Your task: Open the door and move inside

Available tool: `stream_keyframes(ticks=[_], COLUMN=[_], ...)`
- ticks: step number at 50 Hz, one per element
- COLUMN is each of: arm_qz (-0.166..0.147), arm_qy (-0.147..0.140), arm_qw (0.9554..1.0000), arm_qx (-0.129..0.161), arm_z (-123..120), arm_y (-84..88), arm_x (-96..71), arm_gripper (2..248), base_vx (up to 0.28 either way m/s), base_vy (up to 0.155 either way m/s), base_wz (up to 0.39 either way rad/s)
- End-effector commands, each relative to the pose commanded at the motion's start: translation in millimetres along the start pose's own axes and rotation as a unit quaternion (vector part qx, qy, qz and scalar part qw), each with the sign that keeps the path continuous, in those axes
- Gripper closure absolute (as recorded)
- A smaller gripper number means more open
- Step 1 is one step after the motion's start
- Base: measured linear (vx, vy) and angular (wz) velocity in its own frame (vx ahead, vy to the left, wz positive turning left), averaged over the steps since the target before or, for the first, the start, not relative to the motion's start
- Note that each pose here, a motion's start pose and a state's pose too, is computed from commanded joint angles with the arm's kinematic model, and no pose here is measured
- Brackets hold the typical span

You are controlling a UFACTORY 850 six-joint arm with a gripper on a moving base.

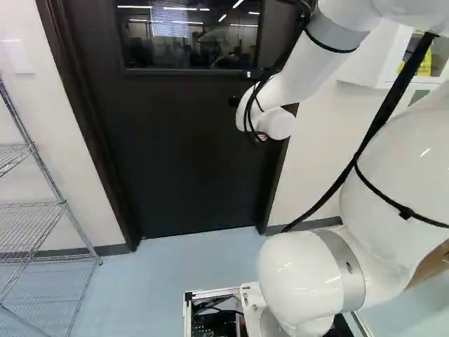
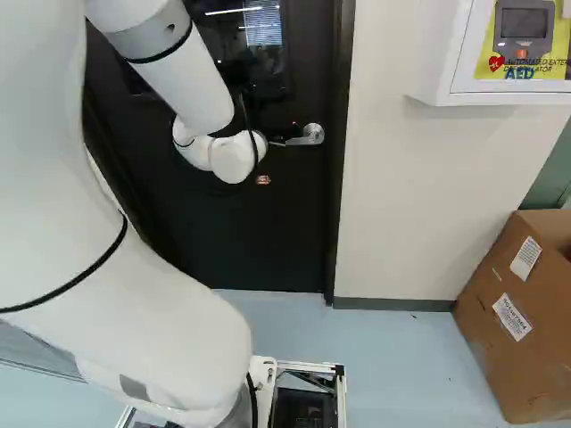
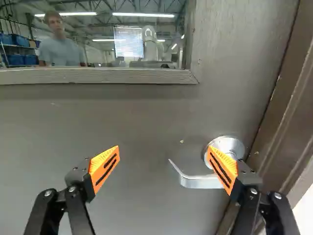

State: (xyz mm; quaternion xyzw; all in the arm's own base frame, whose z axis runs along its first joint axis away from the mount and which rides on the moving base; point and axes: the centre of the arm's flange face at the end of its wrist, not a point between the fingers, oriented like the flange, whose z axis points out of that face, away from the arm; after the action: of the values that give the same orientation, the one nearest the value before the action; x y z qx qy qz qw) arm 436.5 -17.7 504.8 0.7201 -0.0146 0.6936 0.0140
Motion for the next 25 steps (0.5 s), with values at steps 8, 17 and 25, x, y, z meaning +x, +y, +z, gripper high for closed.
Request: stream_keyframes(ticks=[8,17,25], arm_qz=[0.000,0.000,0.000], arm_qy=[-0.005,-0.013,-0.022], arm_qw=[1.0000,0.9999,0.9998], arm_qx=[0.000,0.000,0.001], arm_z=[8,15,20], arm_y=[-0.2,-0.4,-0.5], arm_x=[-5.2,-13.5,-21.6], arm_gripper=[3,3,3], base_vx=[0.000,0.000,0.000], base_vy=[0.000,0.000,0.000], base_wz=[0.000,0.000,0.000])
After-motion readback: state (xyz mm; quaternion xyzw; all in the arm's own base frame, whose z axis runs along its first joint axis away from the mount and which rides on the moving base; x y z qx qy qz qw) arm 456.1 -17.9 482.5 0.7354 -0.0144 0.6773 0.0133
